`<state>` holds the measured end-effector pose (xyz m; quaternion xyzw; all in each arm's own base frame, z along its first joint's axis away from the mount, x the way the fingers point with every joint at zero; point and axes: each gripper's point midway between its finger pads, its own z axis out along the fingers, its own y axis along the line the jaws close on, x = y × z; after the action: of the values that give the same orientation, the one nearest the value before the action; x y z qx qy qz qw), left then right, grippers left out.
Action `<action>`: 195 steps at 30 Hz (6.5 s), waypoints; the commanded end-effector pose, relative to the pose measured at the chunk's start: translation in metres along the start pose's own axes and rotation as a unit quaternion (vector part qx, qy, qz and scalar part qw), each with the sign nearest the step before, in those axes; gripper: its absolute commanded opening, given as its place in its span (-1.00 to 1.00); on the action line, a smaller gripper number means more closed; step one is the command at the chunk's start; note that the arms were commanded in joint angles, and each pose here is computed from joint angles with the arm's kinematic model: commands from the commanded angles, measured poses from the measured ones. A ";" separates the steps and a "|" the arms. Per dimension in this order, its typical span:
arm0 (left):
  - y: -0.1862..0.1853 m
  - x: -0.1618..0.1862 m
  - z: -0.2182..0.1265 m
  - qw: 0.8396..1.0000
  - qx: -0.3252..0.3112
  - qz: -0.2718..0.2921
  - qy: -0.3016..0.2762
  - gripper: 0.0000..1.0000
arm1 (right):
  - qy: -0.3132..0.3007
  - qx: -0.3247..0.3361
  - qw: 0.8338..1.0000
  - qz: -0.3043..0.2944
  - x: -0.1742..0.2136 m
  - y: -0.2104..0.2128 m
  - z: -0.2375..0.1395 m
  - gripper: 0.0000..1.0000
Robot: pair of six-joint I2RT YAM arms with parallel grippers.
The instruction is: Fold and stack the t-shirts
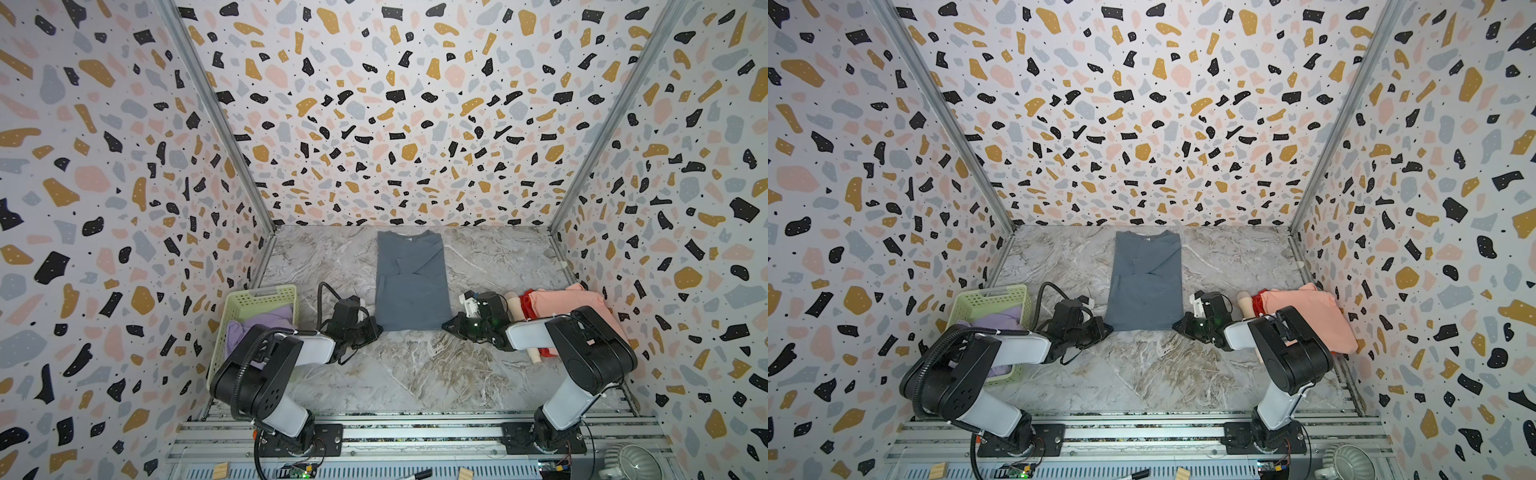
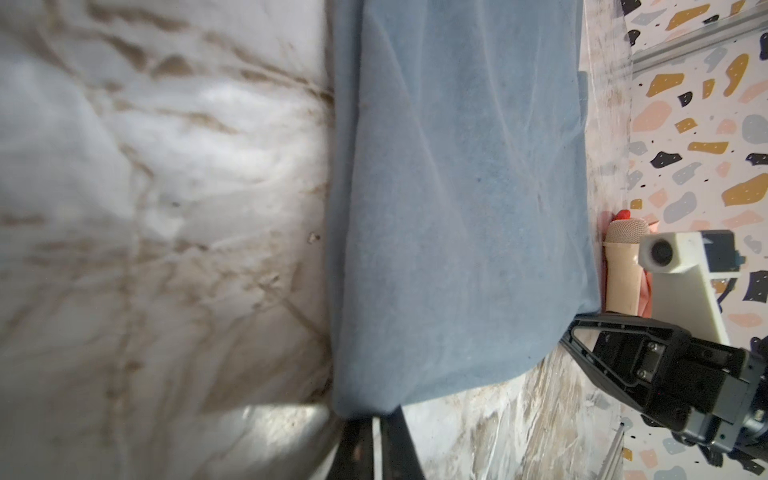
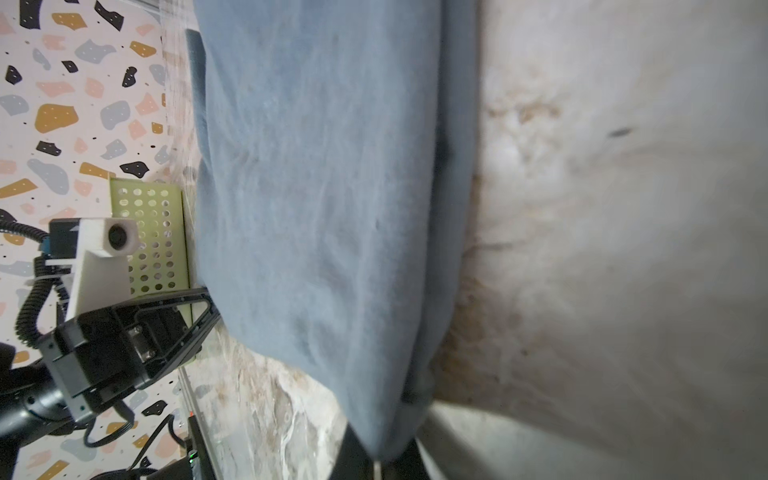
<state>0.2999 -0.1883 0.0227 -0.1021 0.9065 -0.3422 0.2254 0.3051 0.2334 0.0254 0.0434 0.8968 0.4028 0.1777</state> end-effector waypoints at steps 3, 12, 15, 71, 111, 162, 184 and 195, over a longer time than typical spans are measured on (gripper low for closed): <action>-0.011 -0.010 -0.012 0.999 -0.003 0.033 -0.015 -1.00 | -0.011 0.028 0.999 -0.036 -0.003 0.003 -0.012 -1.00; -0.031 0.062 -0.058 0.996 0.011 0.075 0.053 -1.00 | 0.033 0.044 0.994 -0.097 0.056 0.018 -0.063 -1.00; -0.054 0.084 -0.080 0.994 0.047 0.072 0.064 -1.00 | 0.056 0.043 0.991 -0.115 0.083 0.031 -0.084 -1.00; -0.054 -0.228 0.060 0.994 0.032 0.032 -0.103 -0.37 | -0.134 -0.021 0.977 -0.164 -0.256 0.041 0.012 0.24; -0.061 -0.068 0.072 0.998 0.063 0.016 0.008 -0.19 | -0.084 0.023 0.996 -0.024 -0.087 0.014 -0.026 0.98; -0.209 0.017 0.048 0.944 0.292 -0.134 0.079 -1.00 | -0.151 -0.169 0.939 0.260 -0.072 -0.025 -0.015 0.65; -0.125 0.027 0.040 0.988 0.029 0.144 0.050 0.36 | -0.114 0.166 0.979 0.023 -0.116 -0.053 -0.035 -1.00; -0.129 0.005 0.036 0.986 0.019 0.165 0.005 0.40 | -0.138 0.315 0.938 0.031 -0.228 -0.113 -0.090 -1.00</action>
<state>0.3053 -0.3063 0.0744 0.0443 0.9103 -0.3263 0.2509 0.5023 0.0900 0.0628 0.1675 0.9258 0.1751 0.2900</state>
